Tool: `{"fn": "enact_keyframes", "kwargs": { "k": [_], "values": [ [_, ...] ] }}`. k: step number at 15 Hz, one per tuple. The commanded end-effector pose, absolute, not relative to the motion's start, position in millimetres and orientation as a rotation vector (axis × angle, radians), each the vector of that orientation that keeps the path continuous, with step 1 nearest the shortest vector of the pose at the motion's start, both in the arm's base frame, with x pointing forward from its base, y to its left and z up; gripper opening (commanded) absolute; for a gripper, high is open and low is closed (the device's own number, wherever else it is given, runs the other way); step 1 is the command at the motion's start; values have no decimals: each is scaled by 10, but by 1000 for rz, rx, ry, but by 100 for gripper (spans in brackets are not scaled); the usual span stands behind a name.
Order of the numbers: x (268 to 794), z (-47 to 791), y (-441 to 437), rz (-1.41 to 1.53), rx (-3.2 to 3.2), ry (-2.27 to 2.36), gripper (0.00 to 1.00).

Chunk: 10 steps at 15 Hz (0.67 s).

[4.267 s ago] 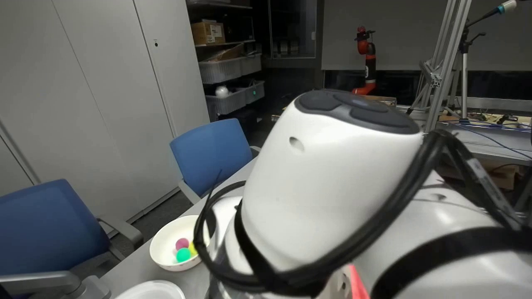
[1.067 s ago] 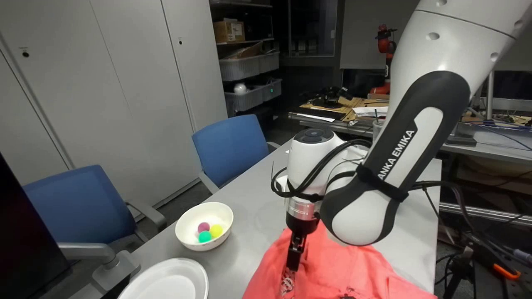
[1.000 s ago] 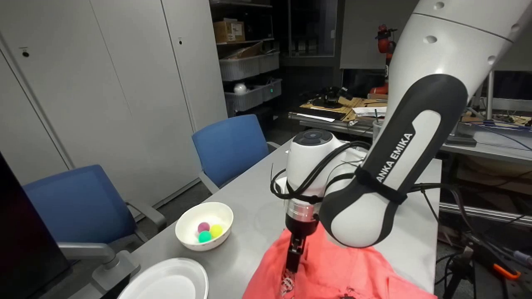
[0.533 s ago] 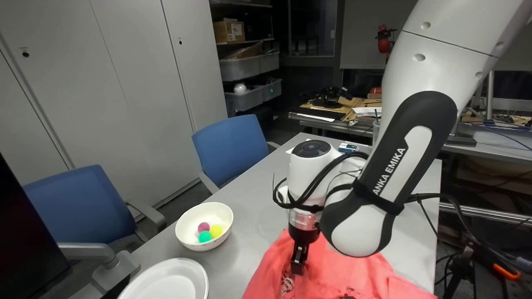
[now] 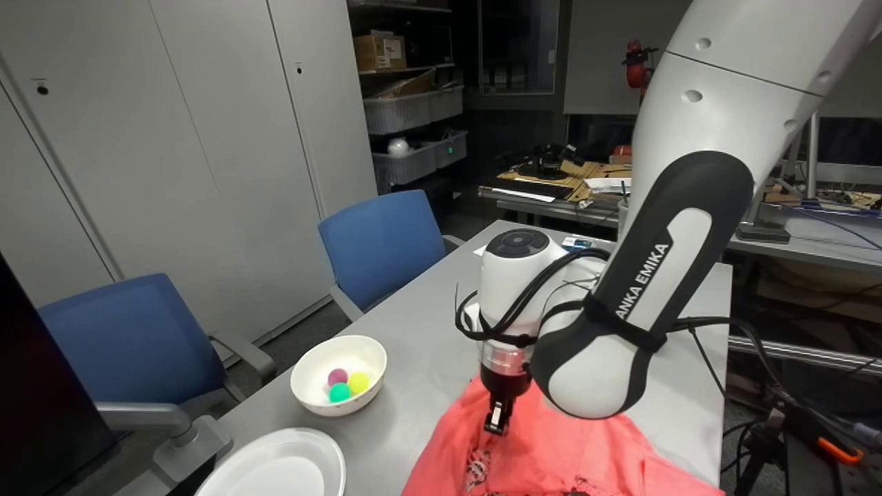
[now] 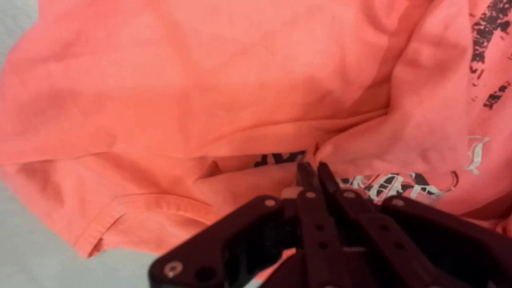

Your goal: Unfold the sweatshirt

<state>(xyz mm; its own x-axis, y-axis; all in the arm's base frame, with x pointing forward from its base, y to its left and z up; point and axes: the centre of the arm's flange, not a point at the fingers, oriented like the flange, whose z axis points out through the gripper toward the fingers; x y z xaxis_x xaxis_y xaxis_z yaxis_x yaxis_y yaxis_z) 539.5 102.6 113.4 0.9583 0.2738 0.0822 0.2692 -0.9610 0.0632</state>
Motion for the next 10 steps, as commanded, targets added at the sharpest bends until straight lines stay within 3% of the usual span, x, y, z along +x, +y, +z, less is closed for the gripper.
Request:
{"fn": "enact_keyframes", "kwargs": {
  "k": [1,10],
  "values": [
    [5400,1415,960,199,2960,431,1],
    [5193,2583,-28,374,2510,374,1]
  ]
}}
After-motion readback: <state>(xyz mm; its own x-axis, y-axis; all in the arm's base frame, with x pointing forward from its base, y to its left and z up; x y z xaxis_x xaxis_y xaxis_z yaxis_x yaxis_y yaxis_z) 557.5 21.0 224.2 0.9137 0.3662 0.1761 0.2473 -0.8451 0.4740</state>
